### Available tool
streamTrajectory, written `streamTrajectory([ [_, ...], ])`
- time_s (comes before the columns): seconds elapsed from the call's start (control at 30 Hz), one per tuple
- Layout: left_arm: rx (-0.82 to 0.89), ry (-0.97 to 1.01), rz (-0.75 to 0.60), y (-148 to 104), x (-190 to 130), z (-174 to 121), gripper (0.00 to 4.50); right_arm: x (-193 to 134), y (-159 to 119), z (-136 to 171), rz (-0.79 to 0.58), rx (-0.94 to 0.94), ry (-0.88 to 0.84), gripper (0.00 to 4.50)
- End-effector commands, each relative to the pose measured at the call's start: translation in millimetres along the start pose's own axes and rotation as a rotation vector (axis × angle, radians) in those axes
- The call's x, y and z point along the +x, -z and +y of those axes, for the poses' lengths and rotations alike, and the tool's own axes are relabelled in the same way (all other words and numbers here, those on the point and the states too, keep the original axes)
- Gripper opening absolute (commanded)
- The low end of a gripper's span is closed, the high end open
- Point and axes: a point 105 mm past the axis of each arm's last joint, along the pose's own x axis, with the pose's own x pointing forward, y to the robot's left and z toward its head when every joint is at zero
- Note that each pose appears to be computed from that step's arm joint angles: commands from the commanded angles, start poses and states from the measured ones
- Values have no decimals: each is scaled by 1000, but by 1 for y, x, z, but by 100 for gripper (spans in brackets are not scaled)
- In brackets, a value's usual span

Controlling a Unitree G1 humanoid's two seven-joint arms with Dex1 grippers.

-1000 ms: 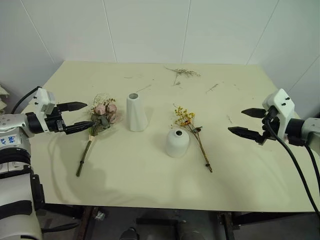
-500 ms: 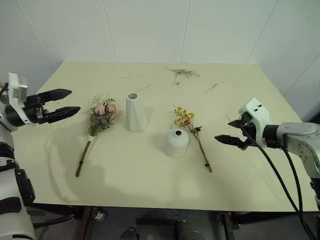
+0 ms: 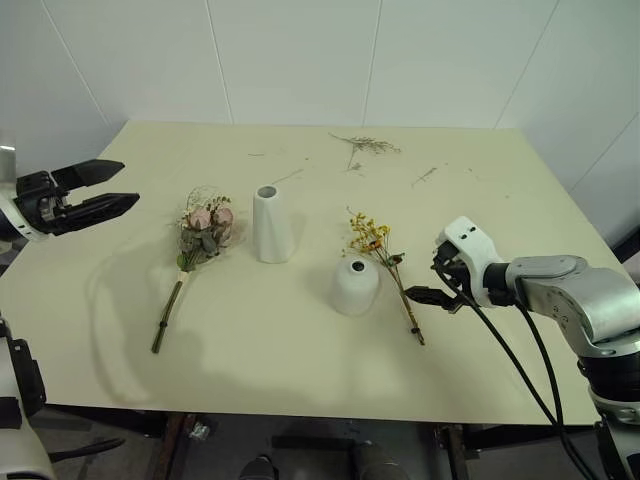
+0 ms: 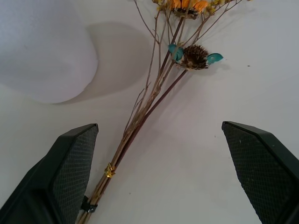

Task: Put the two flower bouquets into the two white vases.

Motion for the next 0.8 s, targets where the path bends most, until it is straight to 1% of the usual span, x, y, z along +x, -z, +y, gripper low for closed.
streamTrajectory([
  [0.03,57,145,-75,-19,4,-15,442,-1,-2,-3,0,-8,37,450],
  [0.13,50,164,-61,-14,6,-18,442,1,-3,0,-1,-6,27,450],
  [0.23,58,193,-108,-18,12,-20,442,5,-1,0,11,10,30,450],
  [0.33,53,220,-124,-16,18,-23,442,12,1,0,22,27,36,450],
  [0.5,12,250,-75,-2,22,-27,442,21,0,2,29,46,43,450],
  [0.57,5,257,-35,3,22,-29,442,24,-1,2,30,47,46,450],
  [0.7,5,277,31,10,23,-32,442,29,0,3,42,53,55,450],
  [0.8,16,289,37,10,25,-32,442,32,2,2,56,56,62,450],
])
